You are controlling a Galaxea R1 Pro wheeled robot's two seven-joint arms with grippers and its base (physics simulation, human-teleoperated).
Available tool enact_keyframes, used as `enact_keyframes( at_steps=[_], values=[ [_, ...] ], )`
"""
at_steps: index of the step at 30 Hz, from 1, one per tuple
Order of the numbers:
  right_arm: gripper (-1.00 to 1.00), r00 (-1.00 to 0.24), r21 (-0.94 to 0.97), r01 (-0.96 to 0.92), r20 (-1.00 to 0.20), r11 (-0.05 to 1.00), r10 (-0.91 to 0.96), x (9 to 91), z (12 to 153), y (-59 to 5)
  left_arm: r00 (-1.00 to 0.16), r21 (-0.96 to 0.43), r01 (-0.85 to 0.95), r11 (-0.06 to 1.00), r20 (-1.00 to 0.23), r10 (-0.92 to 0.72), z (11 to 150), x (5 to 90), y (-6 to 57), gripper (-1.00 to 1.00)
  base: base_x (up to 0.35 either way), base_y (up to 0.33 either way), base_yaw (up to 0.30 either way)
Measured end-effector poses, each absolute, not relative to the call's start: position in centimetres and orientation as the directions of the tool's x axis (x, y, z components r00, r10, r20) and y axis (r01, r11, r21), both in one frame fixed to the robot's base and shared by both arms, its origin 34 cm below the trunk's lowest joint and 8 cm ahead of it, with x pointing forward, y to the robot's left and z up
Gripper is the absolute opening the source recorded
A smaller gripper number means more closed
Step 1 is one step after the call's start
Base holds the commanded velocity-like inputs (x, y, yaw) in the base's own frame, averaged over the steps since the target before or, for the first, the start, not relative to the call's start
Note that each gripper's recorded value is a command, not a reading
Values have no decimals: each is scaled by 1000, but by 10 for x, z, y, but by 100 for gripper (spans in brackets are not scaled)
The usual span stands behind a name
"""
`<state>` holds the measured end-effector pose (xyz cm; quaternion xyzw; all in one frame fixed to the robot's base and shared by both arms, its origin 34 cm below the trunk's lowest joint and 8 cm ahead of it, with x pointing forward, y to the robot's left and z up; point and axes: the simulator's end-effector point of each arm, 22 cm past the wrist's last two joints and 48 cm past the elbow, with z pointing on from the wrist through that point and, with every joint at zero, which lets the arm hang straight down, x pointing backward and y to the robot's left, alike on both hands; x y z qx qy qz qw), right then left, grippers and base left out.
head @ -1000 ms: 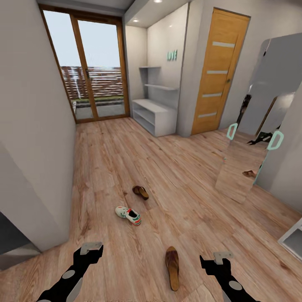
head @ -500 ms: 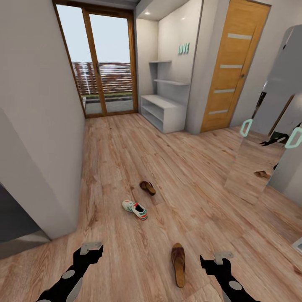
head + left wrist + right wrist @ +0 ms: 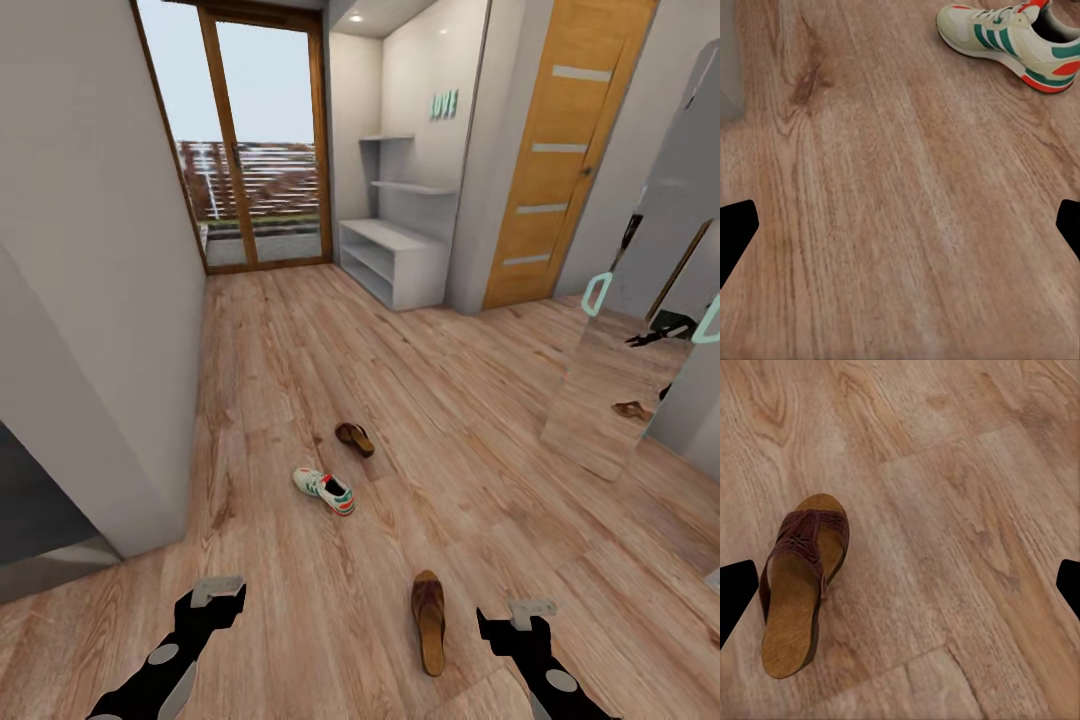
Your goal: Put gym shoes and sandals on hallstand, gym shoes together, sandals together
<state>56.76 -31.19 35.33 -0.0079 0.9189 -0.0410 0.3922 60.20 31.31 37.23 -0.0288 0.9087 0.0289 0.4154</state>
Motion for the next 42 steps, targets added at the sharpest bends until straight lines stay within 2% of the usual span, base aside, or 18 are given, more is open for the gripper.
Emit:
enact_keyframes(
  at_steps=[42],
  values=[
    [100,-691,-80,20,-721,997,-44,546,261,-312,-651,28,-76,997,-758,-28,281,581,313,100,0,0,0]
  ],
)
